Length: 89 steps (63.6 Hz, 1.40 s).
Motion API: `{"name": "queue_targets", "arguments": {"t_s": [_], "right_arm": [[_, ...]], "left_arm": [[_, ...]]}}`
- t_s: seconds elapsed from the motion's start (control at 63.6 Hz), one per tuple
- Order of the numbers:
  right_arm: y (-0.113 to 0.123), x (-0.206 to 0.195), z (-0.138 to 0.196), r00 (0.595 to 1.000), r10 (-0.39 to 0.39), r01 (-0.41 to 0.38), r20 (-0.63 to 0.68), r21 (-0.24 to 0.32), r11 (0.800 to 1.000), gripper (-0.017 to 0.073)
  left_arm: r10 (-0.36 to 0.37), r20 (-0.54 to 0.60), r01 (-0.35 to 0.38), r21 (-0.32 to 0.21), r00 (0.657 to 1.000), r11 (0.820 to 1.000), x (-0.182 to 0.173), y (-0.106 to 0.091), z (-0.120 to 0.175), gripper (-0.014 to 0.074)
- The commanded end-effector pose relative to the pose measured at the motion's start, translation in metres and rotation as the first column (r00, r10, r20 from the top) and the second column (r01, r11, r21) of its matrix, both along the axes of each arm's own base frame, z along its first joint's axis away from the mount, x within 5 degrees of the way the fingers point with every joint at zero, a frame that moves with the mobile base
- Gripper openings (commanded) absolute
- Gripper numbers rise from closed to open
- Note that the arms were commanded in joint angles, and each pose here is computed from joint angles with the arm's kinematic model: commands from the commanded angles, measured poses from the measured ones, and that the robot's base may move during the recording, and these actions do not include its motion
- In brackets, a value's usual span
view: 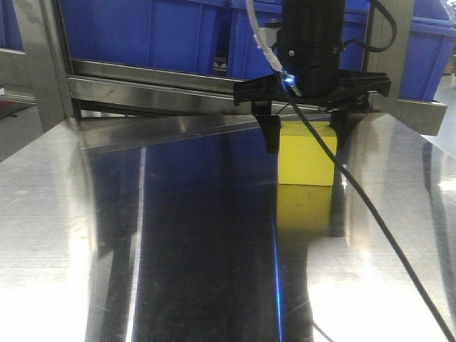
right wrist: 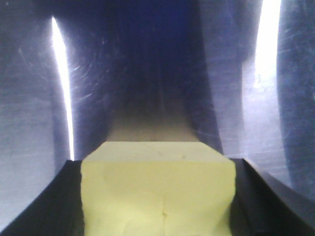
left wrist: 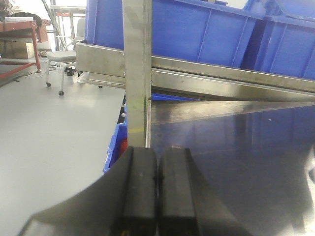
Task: Place yellow foam block on left shelf second layer
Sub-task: 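Close the right gripper on the yellow block and lift it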
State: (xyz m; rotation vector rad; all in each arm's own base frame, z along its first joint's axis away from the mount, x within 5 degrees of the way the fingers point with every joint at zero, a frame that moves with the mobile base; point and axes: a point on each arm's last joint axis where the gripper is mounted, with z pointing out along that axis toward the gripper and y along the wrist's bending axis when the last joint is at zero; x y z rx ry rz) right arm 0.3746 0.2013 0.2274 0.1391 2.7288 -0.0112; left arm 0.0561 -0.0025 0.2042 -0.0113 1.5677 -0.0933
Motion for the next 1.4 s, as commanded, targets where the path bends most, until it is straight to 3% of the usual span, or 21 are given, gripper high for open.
{"name": "queue_targets", "arguments": {"t_s": [0.0,0.236,0.393,0.566,0.865,0.991,1.18,1.243,1.384], "right_arm": [[-0.011,0.002,0.042,0.991,0.038,-0.040,0.130,0.017,0.999,0.0300],[-0.039,-0.004,0.082,0.944,0.168,-0.176,0.285,0.003,0.984,0.0299],[-0.073,-0.022,0.104,0.893,0.197,-0.208,0.405,-0.016,0.978,0.0299],[-0.122,-0.057,0.109,0.866,0.166,-0.166,0.472,-0.042,0.985,0.0299],[-0.193,-0.138,0.081,0.883,0.067,-0.028,0.464,-0.090,0.996,0.0299],[-0.201,-0.172,0.069,0.869,0.054,-0.008,0.492,-0.094,0.996,0.0299],[-0.202,-0.218,0.058,0.816,0.060,-0.014,0.575,-0.084,0.996,0.0299],[-0.203,-0.230,0.058,0.793,0.059,-0.011,0.606,-0.082,0.997,0.0299],[-0.205,-0.260,0.070,0.703,0.054,0.001,0.710,-0.076,0.997,0.0299]], "left_arm": [[-0.011,0.069,0.012,-0.014,0.998,1.000,0.000,-0.001,-0.001,0.0136],[-0.011,0.069,0.012,-0.014,0.998,1.000,0.000,-0.001,-0.001,0.0136],[-0.011,0.069,0.012,-0.014,0.998,1.000,0.000,-0.001,-0.001,0.0136],[-0.011,0.069,0.012,-0.014,0.998,1.000,0.000,-0.001,-0.001,0.0136],[-0.011,0.069,0.012,-0.014,0.998,1.000,0.000,-0.001,-0.001,0.0136],[-0.011,0.069,0.012,-0.014,0.998,1.000,0.000,-0.001,-0.001,0.0136],[-0.011,0.069,0.012,-0.014,0.998,1.000,0.000,-0.001,-0.001,0.0136],[-0.011,0.069,0.012,-0.014,0.998,1.000,0.000,-0.001,-0.001,0.0136],[-0.011,0.069,0.012,-0.014,0.998,1.000,0.000,-0.001,-0.001,0.0136]]}}
